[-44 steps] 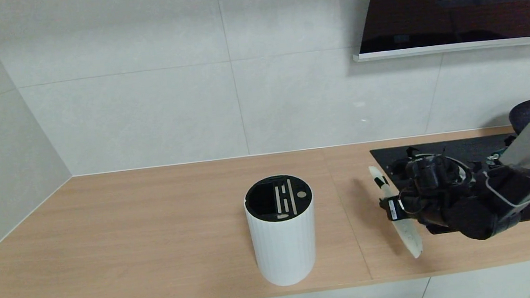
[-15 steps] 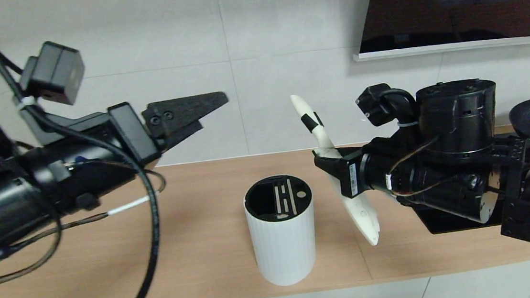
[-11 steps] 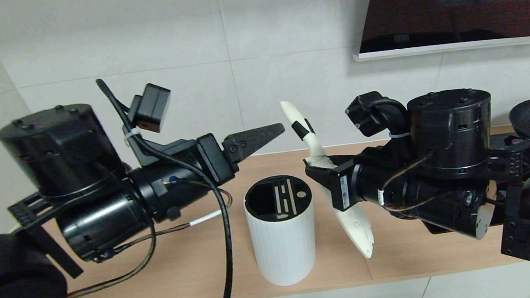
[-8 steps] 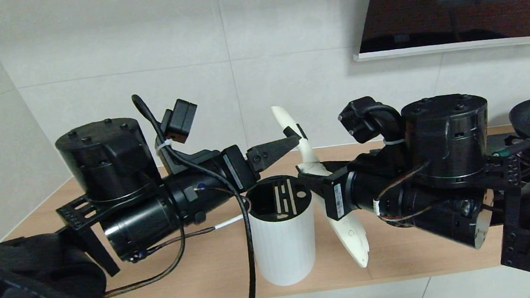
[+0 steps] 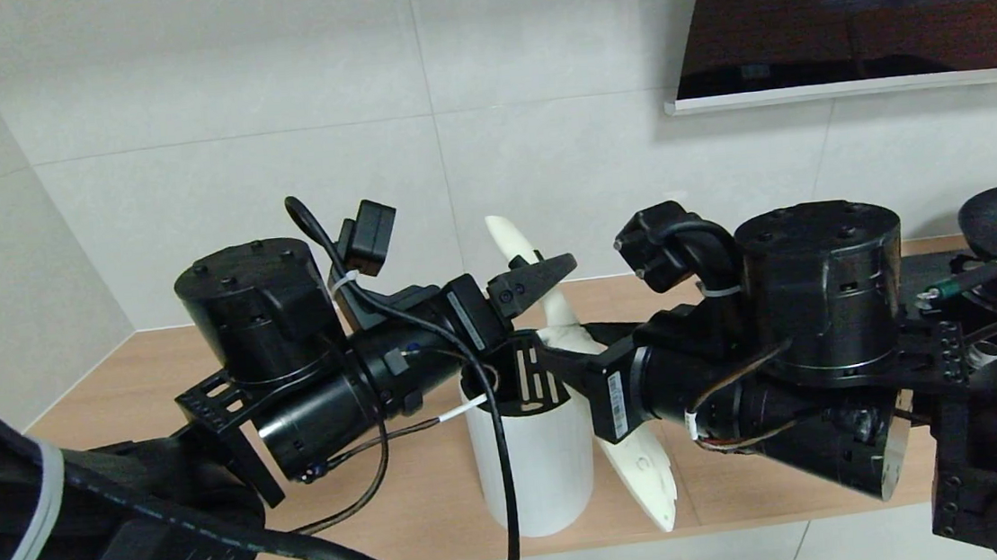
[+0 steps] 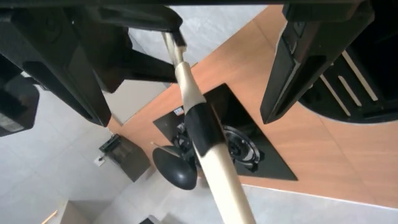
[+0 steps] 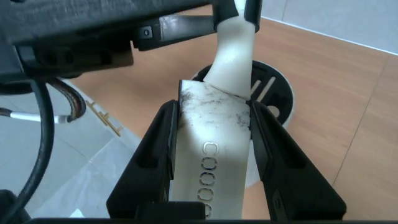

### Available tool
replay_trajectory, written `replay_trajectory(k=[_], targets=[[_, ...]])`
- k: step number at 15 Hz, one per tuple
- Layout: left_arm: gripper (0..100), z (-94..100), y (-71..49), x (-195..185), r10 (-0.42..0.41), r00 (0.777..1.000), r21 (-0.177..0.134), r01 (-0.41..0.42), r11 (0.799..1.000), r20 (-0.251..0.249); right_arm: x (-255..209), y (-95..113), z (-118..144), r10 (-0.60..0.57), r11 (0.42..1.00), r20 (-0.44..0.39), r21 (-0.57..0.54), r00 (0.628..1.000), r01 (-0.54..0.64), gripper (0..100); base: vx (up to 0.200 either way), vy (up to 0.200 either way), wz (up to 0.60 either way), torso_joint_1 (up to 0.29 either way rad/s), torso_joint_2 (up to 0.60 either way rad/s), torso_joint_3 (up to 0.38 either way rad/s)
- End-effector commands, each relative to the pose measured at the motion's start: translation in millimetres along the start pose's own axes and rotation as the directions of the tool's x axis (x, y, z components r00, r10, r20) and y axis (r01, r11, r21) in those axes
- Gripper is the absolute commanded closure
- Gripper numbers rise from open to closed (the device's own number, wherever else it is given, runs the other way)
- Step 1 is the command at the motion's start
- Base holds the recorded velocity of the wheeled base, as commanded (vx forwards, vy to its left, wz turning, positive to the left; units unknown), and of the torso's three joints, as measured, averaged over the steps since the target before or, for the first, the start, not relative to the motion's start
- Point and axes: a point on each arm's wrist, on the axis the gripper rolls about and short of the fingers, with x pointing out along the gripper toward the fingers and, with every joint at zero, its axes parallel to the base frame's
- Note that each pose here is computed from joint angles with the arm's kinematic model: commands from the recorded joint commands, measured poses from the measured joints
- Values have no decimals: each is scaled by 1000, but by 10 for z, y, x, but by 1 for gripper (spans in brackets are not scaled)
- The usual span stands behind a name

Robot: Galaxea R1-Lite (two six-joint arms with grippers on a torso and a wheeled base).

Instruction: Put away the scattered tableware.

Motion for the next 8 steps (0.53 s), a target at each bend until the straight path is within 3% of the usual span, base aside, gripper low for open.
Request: replay_trajectory(k=[1, 7, 8], targets=[[0, -5, 7, 10, 1, 1000, 1, -1, 1000, -1, -2, 31, -38, 9, 1000, -12, -5, 1000, -9, 100, 0, 0, 0, 0, 0, 0], [0, 14, 31, 21, 3, 1000, 5, -3, 1000, 22, -35, 98, -106, 36, 999, -35, -16, 999, -36, 100, 0, 0, 0, 0, 0, 0], [100, 14, 41, 27, 7, 1000, 5, -7, 1000, 23, -39, 102, -102, 37, 999, -34, -16, 999, -38, 100, 0, 0, 0, 0, 0, 0]])
